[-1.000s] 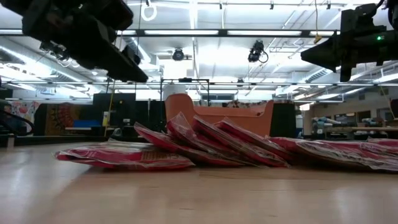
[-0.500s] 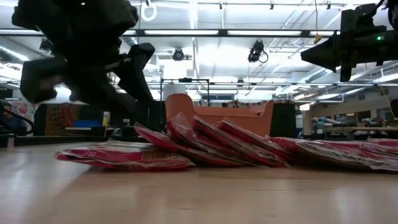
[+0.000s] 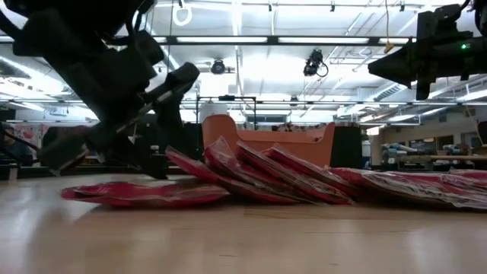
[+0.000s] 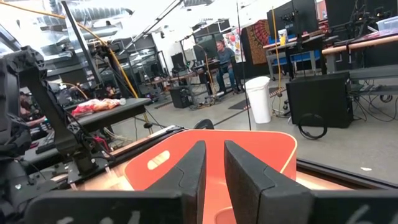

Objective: Sort popcorn bags into baskets
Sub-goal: Put the red popcorn bag into the orange bin

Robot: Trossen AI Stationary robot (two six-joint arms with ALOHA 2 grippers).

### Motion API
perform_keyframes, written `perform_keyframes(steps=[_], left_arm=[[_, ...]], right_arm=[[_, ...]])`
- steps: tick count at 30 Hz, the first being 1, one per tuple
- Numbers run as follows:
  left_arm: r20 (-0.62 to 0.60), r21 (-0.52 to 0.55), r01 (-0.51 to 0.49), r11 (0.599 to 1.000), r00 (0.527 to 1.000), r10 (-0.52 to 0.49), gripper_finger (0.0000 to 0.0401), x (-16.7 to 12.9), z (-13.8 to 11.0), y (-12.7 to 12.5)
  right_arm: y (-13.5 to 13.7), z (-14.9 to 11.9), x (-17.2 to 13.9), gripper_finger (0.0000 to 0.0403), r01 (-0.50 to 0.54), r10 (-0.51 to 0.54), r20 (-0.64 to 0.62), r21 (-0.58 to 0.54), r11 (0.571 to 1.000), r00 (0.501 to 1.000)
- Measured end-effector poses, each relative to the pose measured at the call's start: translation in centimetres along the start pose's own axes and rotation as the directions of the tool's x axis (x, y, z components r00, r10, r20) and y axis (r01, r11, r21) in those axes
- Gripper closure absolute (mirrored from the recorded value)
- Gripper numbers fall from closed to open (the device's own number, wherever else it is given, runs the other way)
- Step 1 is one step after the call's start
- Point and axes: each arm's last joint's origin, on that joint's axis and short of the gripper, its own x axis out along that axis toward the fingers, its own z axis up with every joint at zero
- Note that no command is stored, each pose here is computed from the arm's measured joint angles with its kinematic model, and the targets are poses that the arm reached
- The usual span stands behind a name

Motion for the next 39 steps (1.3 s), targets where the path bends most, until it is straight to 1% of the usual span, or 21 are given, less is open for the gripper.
perform_keyframes(steps=[6, 8, 11, 13, 16, 17, 21, 24, 26, 28, 31, 33, 34, 35, 36, 37, 39], left_arm=[[0.028, 0.065, -0.032, 0.997, 0.999, 0.031, 0.0233, 0.6, 0.4, 0.0], [0.037, 0.074, -0.039, 0.997, 0.999, 0.036, 0.0248, 0.6, 0.4, 0.0], [0.037, 0.063, -0.044, 0.997, 0.998, 0.042, 0.0282, 0.7, 0.4, 0.1], [0.028, 0.017, -0.057, 0.998, 0.998, 0.057, 0.0313, 0.7, 0.4, 0.2], [0.034, -0.111, -0.069, 0.991, 0.997, 0.073, 0.0370, 0.3, 0.4, 0.5], [0.048, -0.149, -0.056, 0.987, 0.997, 0.064, 0.0382, 0.0, 0.4, 0.7], [0.130, -0.261, 0.012, 0.965, 0.991, 0.022, 0.0384, -1.9, 0.5, 1.7], [0.151, -0.328, 0.037, 0.944, 0.988, 0.013, 0.0385, -4.2, 0.5, 2.7], [0.160, -0.387, 0.075, 0.919, 0.987, -0.013, 0.0386, -5.8, 0.6, 3.9], [0.159, -0.477, 0.101, 0.873, 0.987, -0.027, 0.0386, -7.6, 0.8, 5.7], [0.132, -0.628, 0.103, 0.771, 0.991, -0.025, 0.0386, -9.6, 0.9, 8.8], [0.114, -0.724, 0.093, 0.683, 0.993, -0.014, 0.0386, -10.5, 0.9, 10.9], [0.109, -0.776, 0.085, 0.624, 0.994, 0.000, 0.0386, -10.8, 0.8, 11.9], [0.103, -0.827, 0.076, 0.557, 0.995, 0.016, 0.0386, -11.0, 0.7, 12.9], [0.096, -0.862, 0.065, 0.502, 0.995, 0.036, 0.0386, -11.0, 0.6, 13.9], [0.085, -0.887, 0.052, 0.459, 0.995, 0.052, 0.0387, -10.7, 0.3, 14.8], [0.027, -0.917, -0.001, 0.400, 0.998, 0.064, 0.0387, -9.8, -0.7, 16.2]], right_arm=[[0.0, 0.0, 0.0, 0.0341, -0.001, 0.001, 0.000, 0.000, 1.000, 1.000], [0.0, 0.0, 0.0, 0.0341, 0.000, 0.000, 0.000, 0.000, 1.000, 1.000], [0.0, 0.0, 0.0, 0.0341, 0.000, 0.000, 0.000, 0.000, 1.000, 1.000], [0.0, 0.0, 0.0, 0.0341, -0.001, 0.001, 0.000, 0.000, 1.000, 1.000], [0.0, 0.0, 0.0, 0.0341, 0.000, 0.000, 0.000, 0.000, 1.000, 1.000], [0.0, 0.0, 0.0, 0.0341, 0.000, 0.000, 0.000, 0.000, 1.000, 1.000], [0.0, 0.0, 0.0, 0.0341, 0.000, 0.000, 0.000, 0.001, 1.000, 1.000], [0.0, 0.0, 0.0, 0.0341, 0.000, 0.000, 0.000, 0.000, 1.000, 1.000], [0.0, 0.0, 0.0, 0.0341, 0.000, 0.000, 0.000, 0.000, 1.000, 1.000], [0.0, 0.0, 0.0, 0.0341, 0.000, 0.000, 0.000, 0.000, 1.000, 1.000], [0.0, 0.0, 0.0, 0.0341, 0.000, 0.000, 0.000, 0.000, 1.000, 1.000], [0.0, 0.0, 0.0, 0.0341, 0.000, 0.000, 0.001, 0.001, 1.000, 1.000], [0.0, 0.0, 0.0, 0.0341, 0.000, 0.000, 0.001, 0.001, 1.000, 1.000], [0.0, 0.0, 0.0, 0.0341, 0.000, 0.000, 0.000, 0.001, 1.000, 1.000], [0.0, 0.0, 0.0, 0.0341, -0.001, 0.001, 0.001, 0.001, 1.000, 1.000], [0.0, 0.0, 0.0, 0.0341, 0.000, 0.000, 0.001, 0.001, 1.000, 1.000], [0.0, 0.0, 0.0, 0.0341, 0.000, 0.000, 0.001, 0.001, 1.000, 1.000]])
